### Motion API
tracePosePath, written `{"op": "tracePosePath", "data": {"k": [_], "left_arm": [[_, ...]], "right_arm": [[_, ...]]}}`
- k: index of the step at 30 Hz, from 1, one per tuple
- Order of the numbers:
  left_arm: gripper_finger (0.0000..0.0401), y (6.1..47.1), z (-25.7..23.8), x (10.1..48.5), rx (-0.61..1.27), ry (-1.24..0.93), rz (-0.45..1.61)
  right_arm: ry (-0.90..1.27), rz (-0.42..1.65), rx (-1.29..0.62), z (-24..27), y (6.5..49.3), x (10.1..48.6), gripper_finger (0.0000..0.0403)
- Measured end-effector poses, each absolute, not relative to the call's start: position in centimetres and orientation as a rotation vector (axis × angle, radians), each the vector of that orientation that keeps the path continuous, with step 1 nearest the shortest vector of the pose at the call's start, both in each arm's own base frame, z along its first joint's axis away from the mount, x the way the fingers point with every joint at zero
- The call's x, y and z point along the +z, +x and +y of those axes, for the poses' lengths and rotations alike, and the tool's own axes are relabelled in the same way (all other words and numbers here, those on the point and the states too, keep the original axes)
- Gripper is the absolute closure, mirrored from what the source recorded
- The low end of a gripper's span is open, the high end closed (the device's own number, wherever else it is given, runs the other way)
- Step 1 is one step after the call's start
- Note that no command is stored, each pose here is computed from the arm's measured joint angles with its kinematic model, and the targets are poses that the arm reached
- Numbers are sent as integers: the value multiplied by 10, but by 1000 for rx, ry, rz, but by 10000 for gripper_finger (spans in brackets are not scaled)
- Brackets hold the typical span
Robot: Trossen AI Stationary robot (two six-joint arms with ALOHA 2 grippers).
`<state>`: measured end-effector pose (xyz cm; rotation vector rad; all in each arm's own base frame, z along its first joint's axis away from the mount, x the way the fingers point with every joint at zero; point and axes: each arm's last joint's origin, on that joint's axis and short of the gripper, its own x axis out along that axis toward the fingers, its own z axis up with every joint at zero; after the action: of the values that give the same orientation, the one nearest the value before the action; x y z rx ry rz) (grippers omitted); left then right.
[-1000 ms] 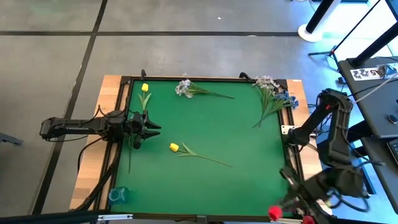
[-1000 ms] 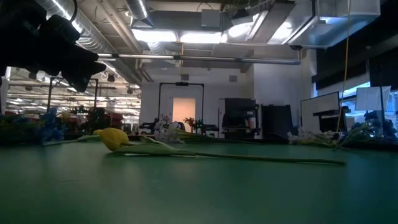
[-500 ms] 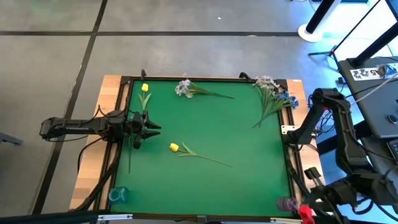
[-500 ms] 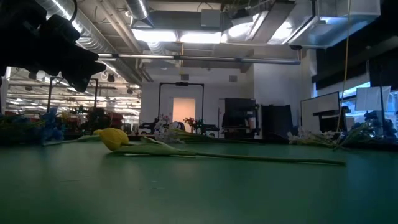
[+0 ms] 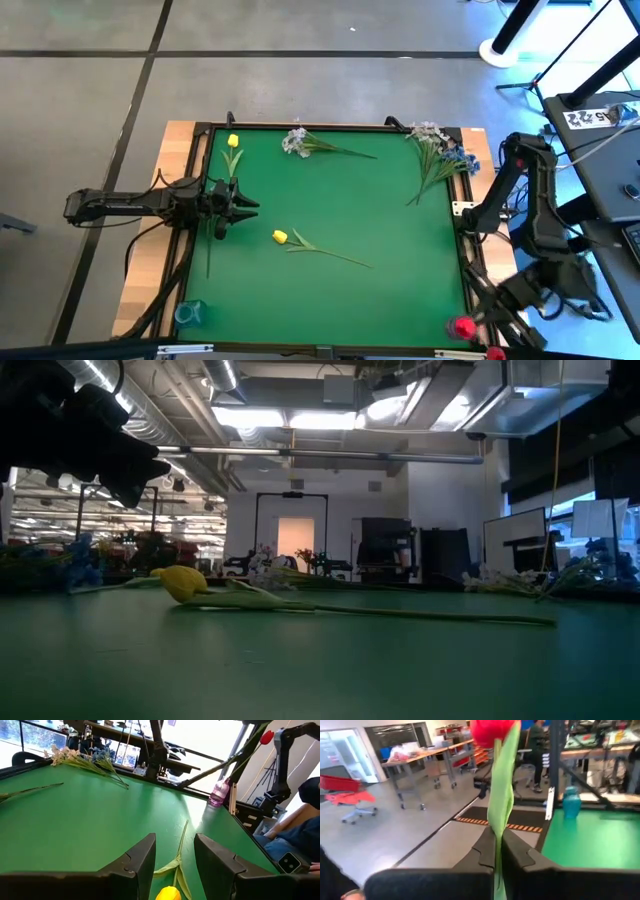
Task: Sort flowers into vase by color
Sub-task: Put the red flower into the purple vase
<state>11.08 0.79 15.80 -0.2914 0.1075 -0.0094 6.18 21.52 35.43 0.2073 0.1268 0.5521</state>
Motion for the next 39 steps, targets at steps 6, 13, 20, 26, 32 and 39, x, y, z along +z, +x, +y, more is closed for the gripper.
{"op": "tracePosePath", "data": {"k": [6, 13, 20, 26, 32, 39], "left_arm": [[269, 111, 8, 158, 4, -291, 108], [269, 111, 8, 158, 4, -291, 108], [269, 111, 8, 158, 4, -291, 108], [269, 111, 8, 158, 3, -291, 108], [269, 111, 8, 158, 3, -291, 108], [269, 111, 8, 158, 4, -291, 108]], "right_arm": [[227, 106, 718, 200, 90, 365, 394], [206, -60, 941, 205, 73, 357, 397], [306, -221, 953, 182, 47, 331, 396], [373, -281, 982, 179, 44, 304, 397], [387, -303, 1015, 188, 45, 295, 396], [367, -291, 1027, 193, 46, 291, 393]]}}
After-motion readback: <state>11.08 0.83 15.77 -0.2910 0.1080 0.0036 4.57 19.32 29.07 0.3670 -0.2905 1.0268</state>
